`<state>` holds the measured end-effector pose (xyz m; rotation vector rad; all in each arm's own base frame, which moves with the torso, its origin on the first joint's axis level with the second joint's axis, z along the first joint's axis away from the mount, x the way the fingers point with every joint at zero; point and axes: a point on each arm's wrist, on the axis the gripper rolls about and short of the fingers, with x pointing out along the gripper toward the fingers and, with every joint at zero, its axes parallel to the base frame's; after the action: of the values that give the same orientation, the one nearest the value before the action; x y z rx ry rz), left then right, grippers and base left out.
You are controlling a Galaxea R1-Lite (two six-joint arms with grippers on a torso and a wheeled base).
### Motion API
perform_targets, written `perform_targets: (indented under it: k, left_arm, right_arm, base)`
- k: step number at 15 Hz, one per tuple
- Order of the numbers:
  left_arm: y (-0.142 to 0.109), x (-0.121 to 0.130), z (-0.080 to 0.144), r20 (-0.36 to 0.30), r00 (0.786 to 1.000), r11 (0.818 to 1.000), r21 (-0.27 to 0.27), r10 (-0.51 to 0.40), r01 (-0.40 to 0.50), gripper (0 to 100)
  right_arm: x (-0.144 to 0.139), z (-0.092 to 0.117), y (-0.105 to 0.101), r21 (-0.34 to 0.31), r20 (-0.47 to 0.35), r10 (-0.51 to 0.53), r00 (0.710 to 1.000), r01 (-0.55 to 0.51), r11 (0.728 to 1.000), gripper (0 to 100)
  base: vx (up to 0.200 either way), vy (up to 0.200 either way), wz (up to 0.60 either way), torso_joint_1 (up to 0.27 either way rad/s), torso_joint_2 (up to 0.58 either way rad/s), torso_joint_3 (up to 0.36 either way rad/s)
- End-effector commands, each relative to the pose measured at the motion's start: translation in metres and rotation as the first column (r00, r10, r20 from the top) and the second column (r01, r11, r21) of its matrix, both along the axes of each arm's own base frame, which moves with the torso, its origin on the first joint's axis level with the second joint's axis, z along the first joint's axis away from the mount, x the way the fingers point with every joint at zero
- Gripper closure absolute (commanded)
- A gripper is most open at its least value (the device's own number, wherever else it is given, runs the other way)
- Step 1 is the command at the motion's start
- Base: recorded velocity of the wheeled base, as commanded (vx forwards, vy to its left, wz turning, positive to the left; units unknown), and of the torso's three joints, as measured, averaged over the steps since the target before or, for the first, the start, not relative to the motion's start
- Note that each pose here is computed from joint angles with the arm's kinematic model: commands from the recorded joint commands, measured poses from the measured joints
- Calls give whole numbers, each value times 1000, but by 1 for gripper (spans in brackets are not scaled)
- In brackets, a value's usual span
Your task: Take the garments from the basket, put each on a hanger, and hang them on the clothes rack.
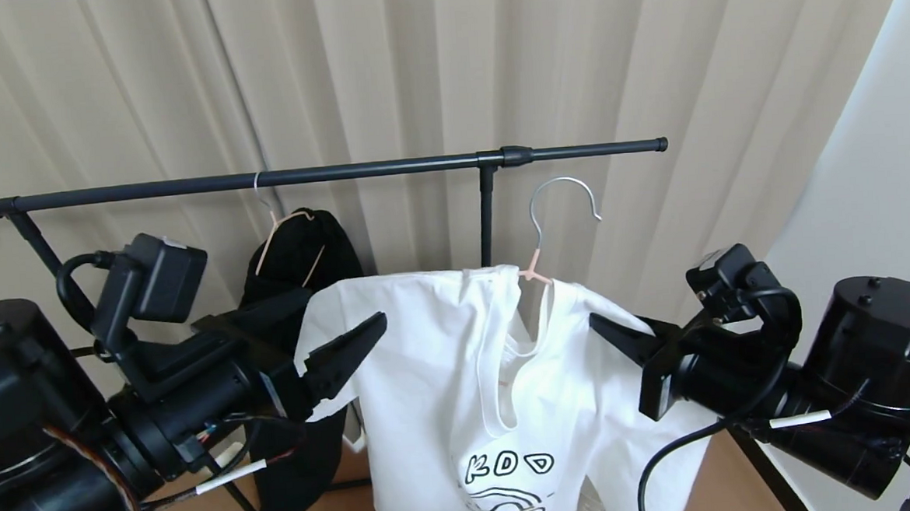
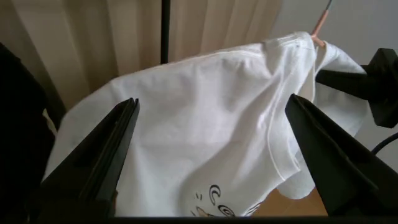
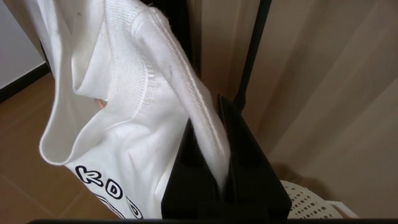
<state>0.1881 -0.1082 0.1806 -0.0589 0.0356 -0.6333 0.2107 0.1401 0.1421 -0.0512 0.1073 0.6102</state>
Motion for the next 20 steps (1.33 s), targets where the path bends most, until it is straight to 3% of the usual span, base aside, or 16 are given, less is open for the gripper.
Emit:
perform_targets:
  k: [1, 4, 9, 14, 15, 20]
  left_arm:
    - [36, 10, -5, -18, 1000, 1000, 7, 10, -10, 0]
    - [43, 20, -26, -104, 993, 998, 25, -55, 58, 0]
    - [39, 37, -53, -219, 974, 996, 49, -56, 69, 0]
    - [36, 48, -64, -263, 964, 997, 57, -44, 61, 0]
    - [36, 50, -65, -265, 964, 997, 57, -27, 44, 100]
    - [37, 54, -70, -279, 960, 997, 67, -11, 31, 100]
  right_arm:
    - [2, 3, -19, 10, 8, -5, 1000, 5, 1000, 100]
    - [0, 7, -31, 23, 19, 35, 999, -36, 999, 100]
    - [-2, 9, -39, 30, 24, 52, 998, -53, 998, 100]
    - [-2, 9, -39, 28, 23, 52, 998, -53, 998, 100]
    - [-2, 9, -39, 29, 25, 52, 998, -53, 998, 100]
    - [-3, 11, -40, 33, 31, 49, 998, -50, 998, 100]
  base:
    - [0, 0, 0, 0, 0, 0]
    - [0, 0, 0, 0, 0, 0]
    - [0, 0, 0, 0, 0, 0]
    - [0, 0, 0, 0, 0, 0]
    - [0, 0, 0, 0, 0, 0]
    - [0, 0, 0, 0, 0, 0]
